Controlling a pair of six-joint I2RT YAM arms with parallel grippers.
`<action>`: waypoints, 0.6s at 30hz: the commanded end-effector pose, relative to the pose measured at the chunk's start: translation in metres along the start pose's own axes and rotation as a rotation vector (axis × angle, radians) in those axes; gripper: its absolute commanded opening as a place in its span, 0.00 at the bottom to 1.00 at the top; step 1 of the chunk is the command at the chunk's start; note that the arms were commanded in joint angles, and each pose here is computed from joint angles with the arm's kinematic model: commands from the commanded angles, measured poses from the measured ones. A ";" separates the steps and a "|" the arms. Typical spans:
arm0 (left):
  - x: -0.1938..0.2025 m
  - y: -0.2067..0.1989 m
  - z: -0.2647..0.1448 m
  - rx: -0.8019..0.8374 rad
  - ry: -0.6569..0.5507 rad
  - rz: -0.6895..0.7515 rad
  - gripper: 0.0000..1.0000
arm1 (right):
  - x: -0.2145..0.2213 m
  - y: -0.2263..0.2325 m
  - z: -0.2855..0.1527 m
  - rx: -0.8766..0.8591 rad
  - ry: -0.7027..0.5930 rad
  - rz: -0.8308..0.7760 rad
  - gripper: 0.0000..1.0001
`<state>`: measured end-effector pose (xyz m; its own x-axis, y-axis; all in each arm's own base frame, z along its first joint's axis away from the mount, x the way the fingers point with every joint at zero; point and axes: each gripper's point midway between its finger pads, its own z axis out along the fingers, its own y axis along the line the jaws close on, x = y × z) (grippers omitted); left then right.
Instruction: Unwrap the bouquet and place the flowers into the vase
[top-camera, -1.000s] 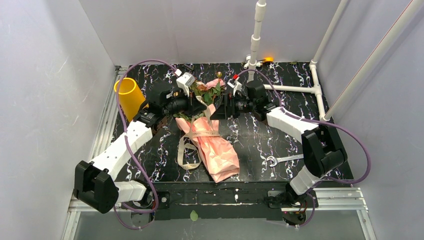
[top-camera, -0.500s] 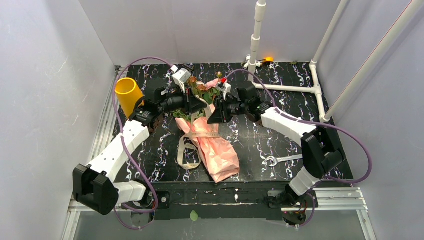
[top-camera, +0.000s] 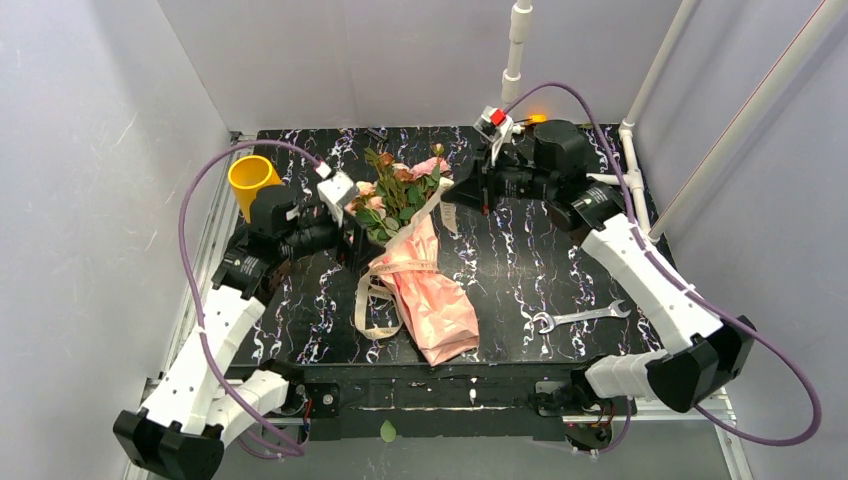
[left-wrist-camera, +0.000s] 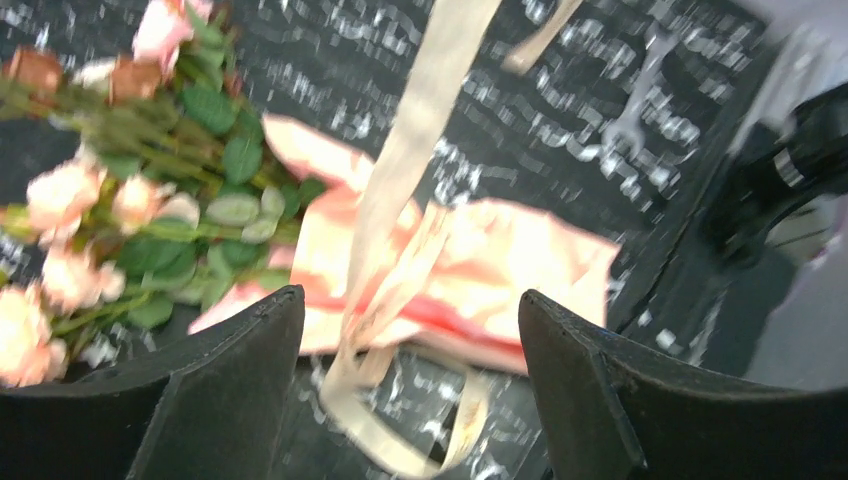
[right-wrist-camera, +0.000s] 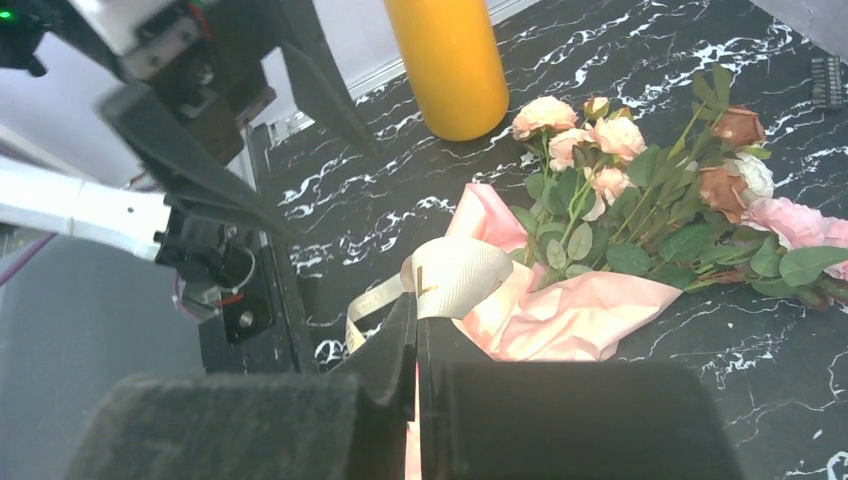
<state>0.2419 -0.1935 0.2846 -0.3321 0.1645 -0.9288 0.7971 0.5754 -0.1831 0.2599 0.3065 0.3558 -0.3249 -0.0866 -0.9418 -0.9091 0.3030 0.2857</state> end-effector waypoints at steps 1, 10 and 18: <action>0.085 0.026 -0.021 -0.119 0.264 0.135 0.77 | -0.011 0.036 -0.031 -0.087 -0.006 -0.140 0.01; 0.203 0.028 -0.031 0.070 0.582 0.347 0.80 | -0.029 0.070 -0.063 -0.163 -0.047 -0.255 0.01; 0.255 0.023 -0.017 0.182 0.711 0.526 0.81 | -0.024 0.072 -0.076 -0.156 -0.039 -0.252 0.01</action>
<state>0.1638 -0.1210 0.0625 -0.2313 0.8090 -0.5404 0.9572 0.2884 0.0221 0.1949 0.2638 0.4041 -0.1167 -0.1105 -0.9870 -0.9824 0.1591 0.0983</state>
